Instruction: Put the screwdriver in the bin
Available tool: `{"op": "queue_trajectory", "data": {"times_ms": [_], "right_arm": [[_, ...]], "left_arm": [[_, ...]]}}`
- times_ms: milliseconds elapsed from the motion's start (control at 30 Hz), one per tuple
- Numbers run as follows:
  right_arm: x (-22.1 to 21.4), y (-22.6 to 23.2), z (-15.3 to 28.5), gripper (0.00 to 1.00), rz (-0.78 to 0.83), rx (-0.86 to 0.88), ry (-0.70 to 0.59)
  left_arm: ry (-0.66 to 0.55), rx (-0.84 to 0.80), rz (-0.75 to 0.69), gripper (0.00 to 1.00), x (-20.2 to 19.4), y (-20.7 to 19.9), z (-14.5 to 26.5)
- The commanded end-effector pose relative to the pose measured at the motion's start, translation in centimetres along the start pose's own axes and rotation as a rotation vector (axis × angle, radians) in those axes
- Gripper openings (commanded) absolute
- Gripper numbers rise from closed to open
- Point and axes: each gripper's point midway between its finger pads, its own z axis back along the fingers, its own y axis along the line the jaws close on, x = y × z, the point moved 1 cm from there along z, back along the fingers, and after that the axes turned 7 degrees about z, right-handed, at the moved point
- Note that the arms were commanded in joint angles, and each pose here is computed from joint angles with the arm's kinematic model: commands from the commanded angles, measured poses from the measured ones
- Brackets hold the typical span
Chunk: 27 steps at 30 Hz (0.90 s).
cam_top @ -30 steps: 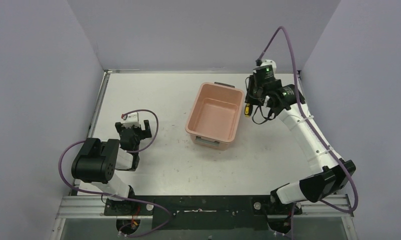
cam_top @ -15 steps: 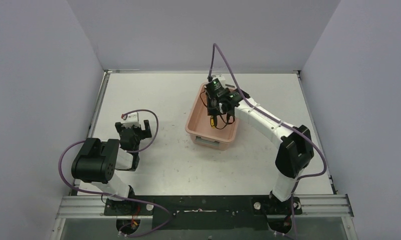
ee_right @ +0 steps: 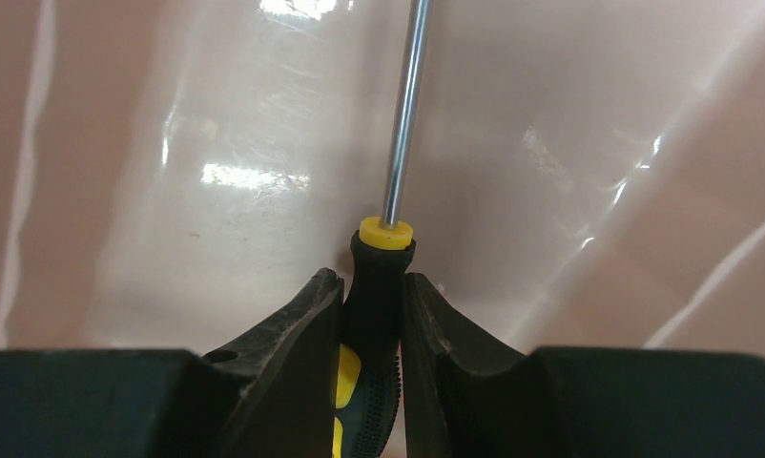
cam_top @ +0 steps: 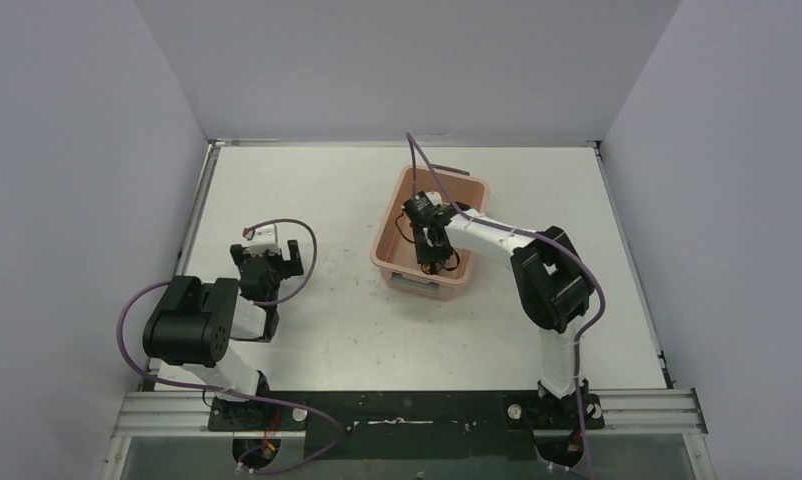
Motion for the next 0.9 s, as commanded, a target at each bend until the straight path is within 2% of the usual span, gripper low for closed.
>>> {"op": "queue_trajectory", "data": {"times_ms": [0, 67, 167, 400, 667, 867], "right_arm": [[1.9, 0.3, -0.4, 0.18, -0.034, 0.018, -0.071], [2.1, 0.3, -0.2, 0.31, -0.038, 0.017, -0.076], [3.0, 0.0, 0.8, 0.58, -0.044, 0.008, -0.109], [6.3, -0.9, 5.0, 0.98, -0.044, -0.013, -0.212], [10.7, -2.5, 12.5, 1.0, -0.027, -0.014, -0.415], [12.4, -7.0, 18.0, 1.0, -0.109, -0.03, -0.608]], "left_arm": [[-0.079, -0.013, 0.01, 0.97, 2.3, -0.4, -0.7], [-0.079, -0.013, 0.01, 0.97, 2.3, -0.4, -0.7], [-0.079, -0.013, 0.011, 0.97, 2.3, -0.4, -0.7], [-0.08, -0.013, 0.01, 0.97, 2.3, -0.4, -0.7], [-0.078, -0.013, 0.01, 0.97, 2.3, -0.4, -0.7], [-0.079, -0.014, 0.011, 0.97, 2.3, -0.4, -0.7]]}}
